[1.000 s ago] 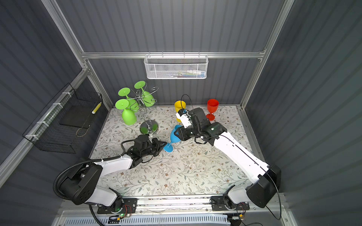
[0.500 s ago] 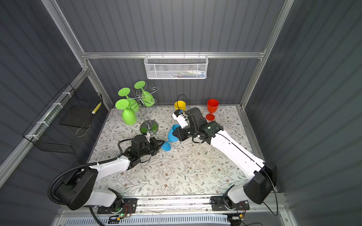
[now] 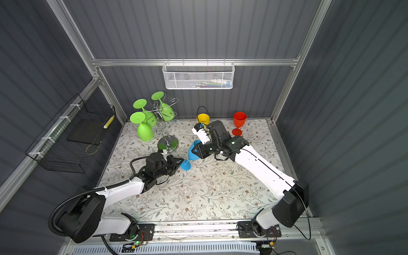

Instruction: Take the wine glass off the wine glass rack

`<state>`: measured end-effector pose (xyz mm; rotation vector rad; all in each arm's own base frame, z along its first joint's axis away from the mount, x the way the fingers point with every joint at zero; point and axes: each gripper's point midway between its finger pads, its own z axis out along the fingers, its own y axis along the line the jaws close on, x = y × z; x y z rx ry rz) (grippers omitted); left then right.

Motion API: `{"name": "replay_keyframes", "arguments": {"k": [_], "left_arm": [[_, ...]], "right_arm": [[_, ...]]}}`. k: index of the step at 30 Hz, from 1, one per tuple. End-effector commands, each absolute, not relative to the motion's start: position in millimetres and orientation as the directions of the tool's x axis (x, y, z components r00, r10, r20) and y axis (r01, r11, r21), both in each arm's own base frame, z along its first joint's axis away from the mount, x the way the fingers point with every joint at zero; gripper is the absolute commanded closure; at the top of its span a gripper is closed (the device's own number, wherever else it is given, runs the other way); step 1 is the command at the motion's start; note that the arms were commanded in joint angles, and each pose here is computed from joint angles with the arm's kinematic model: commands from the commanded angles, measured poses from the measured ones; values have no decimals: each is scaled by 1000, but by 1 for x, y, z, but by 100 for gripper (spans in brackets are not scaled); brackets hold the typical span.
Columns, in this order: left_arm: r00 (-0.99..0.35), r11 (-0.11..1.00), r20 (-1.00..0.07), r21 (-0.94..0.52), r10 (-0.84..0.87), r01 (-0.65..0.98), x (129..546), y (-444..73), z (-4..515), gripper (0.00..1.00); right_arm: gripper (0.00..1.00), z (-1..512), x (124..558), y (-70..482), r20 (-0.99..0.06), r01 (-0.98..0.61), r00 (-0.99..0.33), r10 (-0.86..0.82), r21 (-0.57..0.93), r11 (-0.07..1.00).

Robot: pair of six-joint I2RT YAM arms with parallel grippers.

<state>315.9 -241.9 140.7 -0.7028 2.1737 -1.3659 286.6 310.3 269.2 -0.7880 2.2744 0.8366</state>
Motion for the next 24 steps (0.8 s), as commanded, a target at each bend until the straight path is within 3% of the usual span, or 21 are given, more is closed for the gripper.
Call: {"name": "replay_keyframes", "arguments": {"k": [1, 9, 13, 18, 20, 24], "left_arm": [[-748, 369, -159, -921, -645, -123, 316, -239, 153, 94], [-746, 367, -165, -923, -645, -113, 316, -239, 157, 94], [-747, 371, -170, -922, -642, -109, 315, -238, 157, 94], [-745, 375, -177, -921, -643, -105, 315, -238, 160, 90], [-743, 381, -181, -918, -645, -107, 315, -236, 159, 85], [-739, 398, -198, -912, -643, -102, 315, -234, 160, 61]], "right_arm": [[68, 269, 284, 309, -672, -689, -657, -343, 350, 635], [70, 273, 280, 312, -671, -699, -656, -346, 367, 614], [79, 270, 277, 316, -662, -705, -660, -355, 381, 599], [98, 271, 278, 318, -663, -709, -657, -358, 382, 593], [100, 271, 279, 318, -663, -708, -656, -360, 377, 597], [100, 267, 284, 314, -655, -700, -658, -370, 352, 622]]}}
